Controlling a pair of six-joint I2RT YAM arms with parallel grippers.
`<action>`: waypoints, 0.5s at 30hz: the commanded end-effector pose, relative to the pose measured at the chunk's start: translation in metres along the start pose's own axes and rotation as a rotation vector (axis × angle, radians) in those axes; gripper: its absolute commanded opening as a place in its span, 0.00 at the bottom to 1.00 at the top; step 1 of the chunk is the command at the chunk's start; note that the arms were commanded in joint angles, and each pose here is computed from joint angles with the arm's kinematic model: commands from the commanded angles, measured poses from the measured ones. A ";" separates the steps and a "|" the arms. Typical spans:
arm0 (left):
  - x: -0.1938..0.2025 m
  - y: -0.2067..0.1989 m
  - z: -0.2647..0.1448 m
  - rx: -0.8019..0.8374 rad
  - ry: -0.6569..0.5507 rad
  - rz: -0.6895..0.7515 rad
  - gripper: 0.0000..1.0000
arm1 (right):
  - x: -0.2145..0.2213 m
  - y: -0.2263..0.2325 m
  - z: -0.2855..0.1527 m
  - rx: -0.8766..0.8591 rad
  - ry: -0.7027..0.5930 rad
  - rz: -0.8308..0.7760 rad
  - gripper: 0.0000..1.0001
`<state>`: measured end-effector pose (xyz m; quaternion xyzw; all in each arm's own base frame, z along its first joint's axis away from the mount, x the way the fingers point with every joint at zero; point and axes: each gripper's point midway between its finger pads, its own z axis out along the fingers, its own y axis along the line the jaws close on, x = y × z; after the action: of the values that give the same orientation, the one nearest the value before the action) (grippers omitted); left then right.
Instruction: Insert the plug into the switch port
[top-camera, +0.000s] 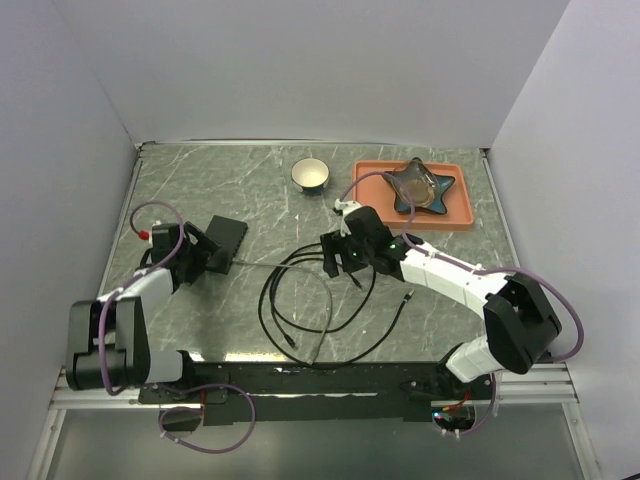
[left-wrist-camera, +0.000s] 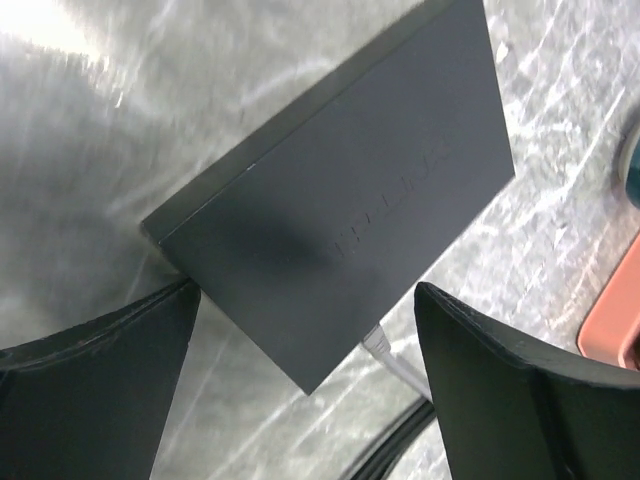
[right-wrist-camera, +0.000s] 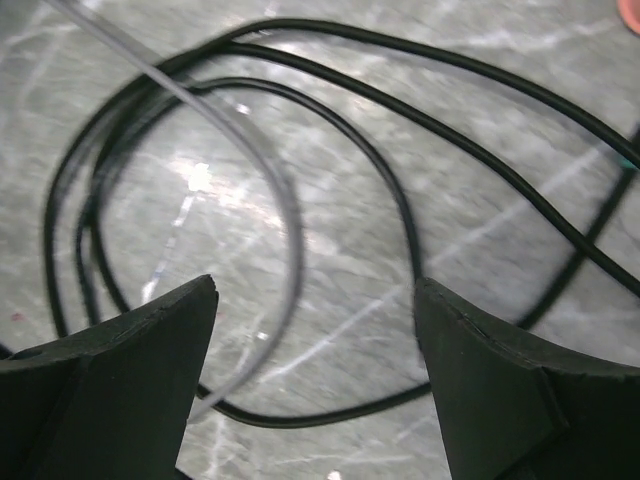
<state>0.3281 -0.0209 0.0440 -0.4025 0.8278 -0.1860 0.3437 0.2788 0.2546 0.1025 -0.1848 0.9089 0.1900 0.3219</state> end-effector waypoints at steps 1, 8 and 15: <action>-0.023 -0.016 0.012 0.021 -0.023 0.082 0.96 | -0.004 -0.014 -0.010 0.052 -0.045 0.019 0.86; -0.022 -0.052 -0.029 0.215 -0.047 0.123 0.95 | 0.007 -0.041 0.002 0.192 -0.010 0.021 0.84; 0.002 -0.074 -0.093 0.390 -0.045 0.141 0.96 | 0.029 -0.061 0.023 0.289 0.075 0.017 0.75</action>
<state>0.3240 -0.0436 0.1360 -0.3022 0.7992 -0.2649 0.4470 0.2899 0.2207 0.0673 -0.1533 0.9310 0.0991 0.3162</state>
